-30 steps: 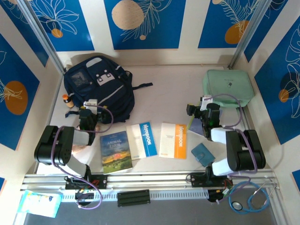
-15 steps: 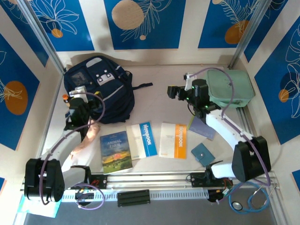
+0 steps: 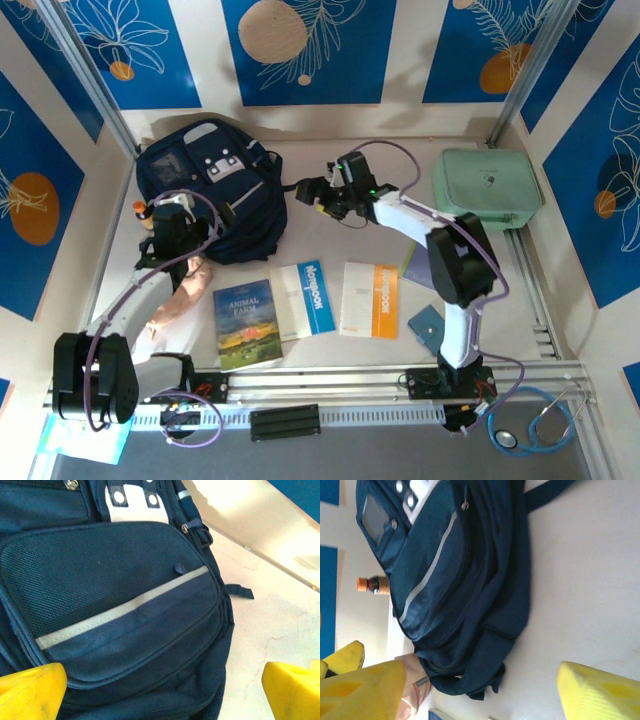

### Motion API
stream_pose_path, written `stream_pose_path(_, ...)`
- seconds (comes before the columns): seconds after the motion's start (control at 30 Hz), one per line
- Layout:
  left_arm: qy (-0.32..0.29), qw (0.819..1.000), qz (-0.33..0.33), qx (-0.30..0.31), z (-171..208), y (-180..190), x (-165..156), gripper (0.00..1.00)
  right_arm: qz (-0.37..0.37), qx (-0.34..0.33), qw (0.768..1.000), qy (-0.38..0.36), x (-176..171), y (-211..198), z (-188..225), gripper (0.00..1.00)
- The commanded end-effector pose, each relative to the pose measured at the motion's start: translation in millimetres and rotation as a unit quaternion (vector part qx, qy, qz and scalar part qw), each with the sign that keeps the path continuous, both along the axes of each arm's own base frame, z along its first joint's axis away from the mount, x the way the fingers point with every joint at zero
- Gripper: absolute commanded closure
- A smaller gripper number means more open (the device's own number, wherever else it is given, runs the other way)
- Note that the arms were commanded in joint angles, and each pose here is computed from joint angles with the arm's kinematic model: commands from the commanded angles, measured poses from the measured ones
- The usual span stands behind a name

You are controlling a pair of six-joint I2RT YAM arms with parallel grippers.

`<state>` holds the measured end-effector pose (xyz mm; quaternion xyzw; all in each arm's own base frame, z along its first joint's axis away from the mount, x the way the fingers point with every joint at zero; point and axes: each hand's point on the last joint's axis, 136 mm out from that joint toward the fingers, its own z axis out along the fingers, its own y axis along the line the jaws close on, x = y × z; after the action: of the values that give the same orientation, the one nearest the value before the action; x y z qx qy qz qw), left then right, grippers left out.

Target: Pack books, pencil case, and school supplies into a backpack

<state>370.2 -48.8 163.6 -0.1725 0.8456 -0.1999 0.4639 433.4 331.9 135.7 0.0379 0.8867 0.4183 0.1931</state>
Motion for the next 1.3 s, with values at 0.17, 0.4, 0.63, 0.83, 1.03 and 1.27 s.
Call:
stream_pose_path(0.17,0.032,0.999,-0.030,-0.008,-15,-11,-8,0.00,0.008,0.024,0.995,0.095,18,46,-38,0.43)
stream_pose_path(0.4,0.051,0.998,-0.044,-0.009,-25,-15,-9,0.00,0.017,0.007,0.994,0.110,36,67,-65,0.52)
stream_pose_path(0.63,0.053,0.996,-0.068,-0.008,-28,-23,-2,0.00,0.026,0.005,0.993,0.116,42,78,-84,0.67)
stream_pose_path(0.83,0.070,0.992,-0.100,-0.025,-37,-35,7,0.00,0.040,0.014,0.994,0.102,45,80,-77,0.93)
stream_pose_path(1.03,0.076,0.977,-0.186,-0.077,-38,-71,12,0.00,0.018,0.013,0.999,0.037,48,51,-33,1.00)
stream_pose_path(1.27,0.088,0.969,-0.219,-0.077,-48,-100,7,0.00,-0.041,-0.010,0.999,-0.012,42,-16,-1,1.00)
